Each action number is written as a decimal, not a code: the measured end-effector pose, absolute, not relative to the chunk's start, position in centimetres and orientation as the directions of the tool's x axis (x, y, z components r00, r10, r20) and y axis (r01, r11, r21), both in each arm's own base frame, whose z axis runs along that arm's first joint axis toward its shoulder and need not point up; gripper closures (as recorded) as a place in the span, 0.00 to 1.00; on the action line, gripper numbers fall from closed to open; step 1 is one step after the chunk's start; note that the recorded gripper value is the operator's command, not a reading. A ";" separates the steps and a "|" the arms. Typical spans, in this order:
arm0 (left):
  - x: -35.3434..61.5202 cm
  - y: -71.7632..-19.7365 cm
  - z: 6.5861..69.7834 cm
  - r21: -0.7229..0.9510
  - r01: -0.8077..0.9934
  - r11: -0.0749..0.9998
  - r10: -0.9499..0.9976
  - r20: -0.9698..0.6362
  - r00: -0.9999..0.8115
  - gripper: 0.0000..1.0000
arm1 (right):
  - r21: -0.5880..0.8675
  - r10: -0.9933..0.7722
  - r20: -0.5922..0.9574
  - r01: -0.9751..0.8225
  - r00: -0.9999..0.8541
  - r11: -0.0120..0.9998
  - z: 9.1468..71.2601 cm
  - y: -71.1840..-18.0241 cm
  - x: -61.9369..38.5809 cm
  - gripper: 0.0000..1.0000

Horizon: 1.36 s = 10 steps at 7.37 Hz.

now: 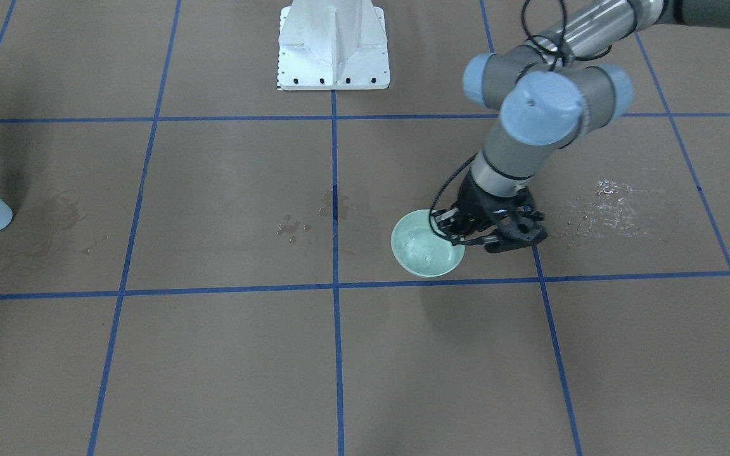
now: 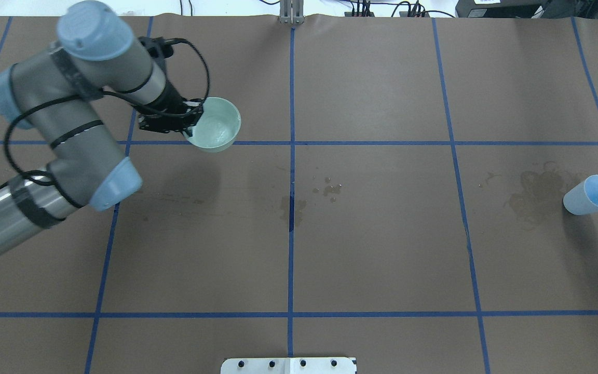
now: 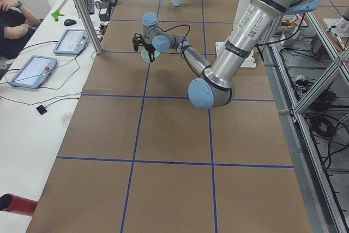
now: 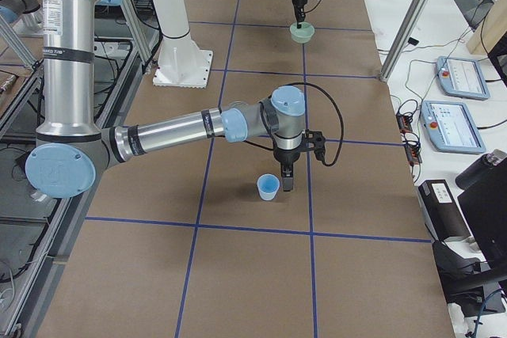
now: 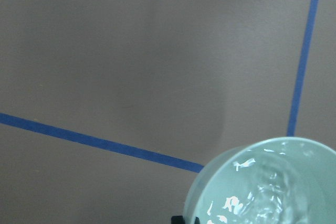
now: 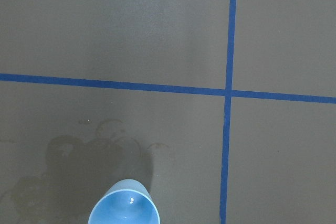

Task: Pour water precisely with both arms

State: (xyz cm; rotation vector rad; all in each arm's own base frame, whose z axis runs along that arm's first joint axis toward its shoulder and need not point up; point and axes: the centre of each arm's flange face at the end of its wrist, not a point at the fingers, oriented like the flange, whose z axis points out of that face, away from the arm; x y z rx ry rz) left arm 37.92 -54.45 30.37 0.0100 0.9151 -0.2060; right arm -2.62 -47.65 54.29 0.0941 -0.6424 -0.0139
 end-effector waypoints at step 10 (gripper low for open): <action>24.7 -39.7 52.3 -0.043 0.061 0.997 -0.072 -0.748 0.660 1.00 | 0.072 -0.033 0.595 -0.012 0.803 0.997 55.4 -47.5 -2.6 0.00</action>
